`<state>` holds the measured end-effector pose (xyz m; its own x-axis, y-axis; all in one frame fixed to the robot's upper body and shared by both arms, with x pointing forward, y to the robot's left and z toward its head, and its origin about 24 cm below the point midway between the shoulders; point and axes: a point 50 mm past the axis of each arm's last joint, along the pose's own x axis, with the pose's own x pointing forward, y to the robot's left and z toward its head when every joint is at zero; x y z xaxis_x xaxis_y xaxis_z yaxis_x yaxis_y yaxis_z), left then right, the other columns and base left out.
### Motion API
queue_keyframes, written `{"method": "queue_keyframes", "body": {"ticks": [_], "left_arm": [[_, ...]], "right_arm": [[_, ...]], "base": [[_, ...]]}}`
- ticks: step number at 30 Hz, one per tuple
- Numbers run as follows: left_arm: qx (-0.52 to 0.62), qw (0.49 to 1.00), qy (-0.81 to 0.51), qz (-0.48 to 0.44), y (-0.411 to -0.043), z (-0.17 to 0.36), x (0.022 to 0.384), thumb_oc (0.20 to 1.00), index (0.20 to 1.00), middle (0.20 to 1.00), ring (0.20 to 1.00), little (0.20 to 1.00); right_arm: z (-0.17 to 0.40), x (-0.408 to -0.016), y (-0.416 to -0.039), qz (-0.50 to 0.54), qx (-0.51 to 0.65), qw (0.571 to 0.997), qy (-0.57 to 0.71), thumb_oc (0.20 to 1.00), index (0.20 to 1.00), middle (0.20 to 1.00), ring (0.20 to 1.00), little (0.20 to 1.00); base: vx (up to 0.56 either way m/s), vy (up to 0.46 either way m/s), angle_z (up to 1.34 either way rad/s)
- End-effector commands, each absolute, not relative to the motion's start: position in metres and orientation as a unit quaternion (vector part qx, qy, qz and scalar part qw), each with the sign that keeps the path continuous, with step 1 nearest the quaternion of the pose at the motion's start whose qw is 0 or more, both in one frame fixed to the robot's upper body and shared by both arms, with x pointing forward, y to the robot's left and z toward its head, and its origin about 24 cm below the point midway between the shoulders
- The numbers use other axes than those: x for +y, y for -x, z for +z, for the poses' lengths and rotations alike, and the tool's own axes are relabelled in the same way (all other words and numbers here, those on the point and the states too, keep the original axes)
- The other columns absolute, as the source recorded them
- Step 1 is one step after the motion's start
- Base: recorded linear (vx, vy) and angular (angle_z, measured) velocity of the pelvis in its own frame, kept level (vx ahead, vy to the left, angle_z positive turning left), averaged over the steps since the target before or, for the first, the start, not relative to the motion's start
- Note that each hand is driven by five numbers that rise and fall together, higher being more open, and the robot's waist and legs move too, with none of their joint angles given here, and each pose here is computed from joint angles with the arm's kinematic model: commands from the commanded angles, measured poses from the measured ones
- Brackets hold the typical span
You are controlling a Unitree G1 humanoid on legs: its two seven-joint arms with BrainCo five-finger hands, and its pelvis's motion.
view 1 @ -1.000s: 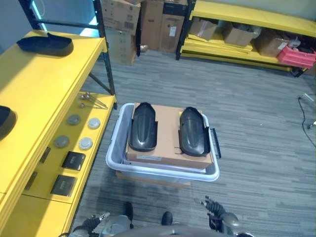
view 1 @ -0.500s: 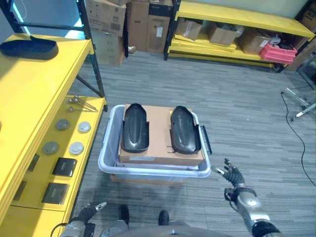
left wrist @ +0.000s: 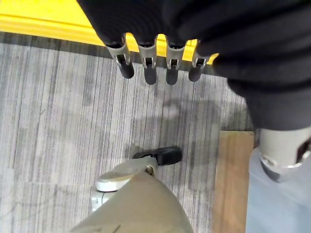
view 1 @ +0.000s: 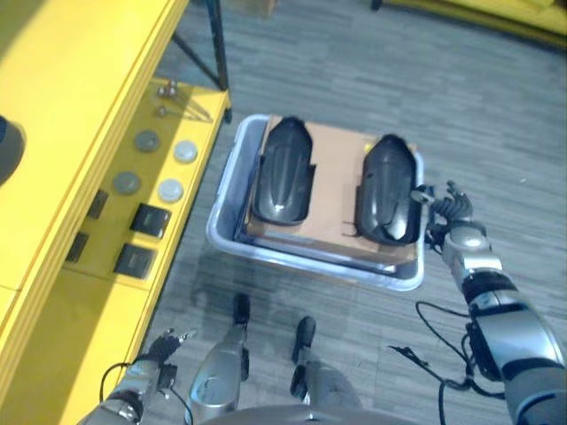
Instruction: Move parts from the plastic box to the shelf.
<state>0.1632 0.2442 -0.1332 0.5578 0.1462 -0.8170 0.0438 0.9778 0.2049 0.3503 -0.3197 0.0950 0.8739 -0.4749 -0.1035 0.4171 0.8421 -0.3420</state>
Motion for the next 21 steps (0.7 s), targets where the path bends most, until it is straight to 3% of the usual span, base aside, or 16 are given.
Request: {"method": "queue_keyframes", "body": {"ticks": [1, 8, 12, 13, 14, 15, 21], "left_arm": [[0.471, 0.876, -0.099, 0.006, -0.164, -0.136, 0.236, 1.0, 1.0, 1.0, 1.0, 1.0], [0.449, 0.889, -0.087, -0.003, -0.182, -0.128, 0.232, 1.0, 1.0, 1.0, 1.0, 1.0], [0.448, 0.89, -0.086, -0.012, -0.182, -0.129, 0.227, 1.0, 1.0, 1.0, 1.0, 1.0], [0.448, 0.89, -0.086, -0.012, -0.182, -0.129, 0.227, 1.0, 1.0, 1.0, 1.0, 1.0], [0.447, 0.89, -0.088, -0.014, -0.183, -0.129, 0.227, 1.0, 1.0, 1.0, 1.0, 1.0], [0.447, 0.89, -0.089, -0.015, -0.184, -0.129, 0.227, 1.0, 1.0, 1.0, 1.0, 1.0], [0.43, 0.896, -0.103, -0.024, -0.184, -0.127, 0.229, 1.0, 1.0, 1.0, 1.0, 1.0]], "right_arm": [[0.122, -0.362, -0.336, -0.309, 0.085, 0.917, 0.239, 1.0, 1.0, 1.0, 1.0, 1.0], [0.127, -0.37, -0.336, -0.332, 0.135, 0.89, 0.281, 1.0, 1.0, 1.0, 1.0, 1.0], [0.085, -0.371, -0.322, -0.312, 0.252, 0.87, 0.287, 1.0, 1.0, 1.0, 1.0, 1.0], [0.076, -0.37, -0.319, -0.295, 0.277, 0.869, 0.286, 0.956, 0.956, 0.956, 0.956, 0.956], [0.066, -0.368, -0.316, -0.273, 0.305, 0.864, 0.292, 0.363, 0.363, 0.363, 0.363, 0.363], [0.06, -0.367, -0.314, -0.259, 0.323, 0.86, 0.298, 0.2, 0.2, 0.2, 0.2, 0.2], [0.046, -0.359, -0.311, -0.25, 0.314, 0.874, 0.274, 0.2, 0.2, 0.2, 0.2, 0.2]], "base": [[-0.01, 0.024, 0.08], [-0.01, 0.019, 0.01], [0.0, 0.0, 0.0], [0.0, 0.0, 0.0], [0.0, 0.0, 0.0], [0.0, 0.0, 0.0], [-0.02, -0.022, 0.06]]}}
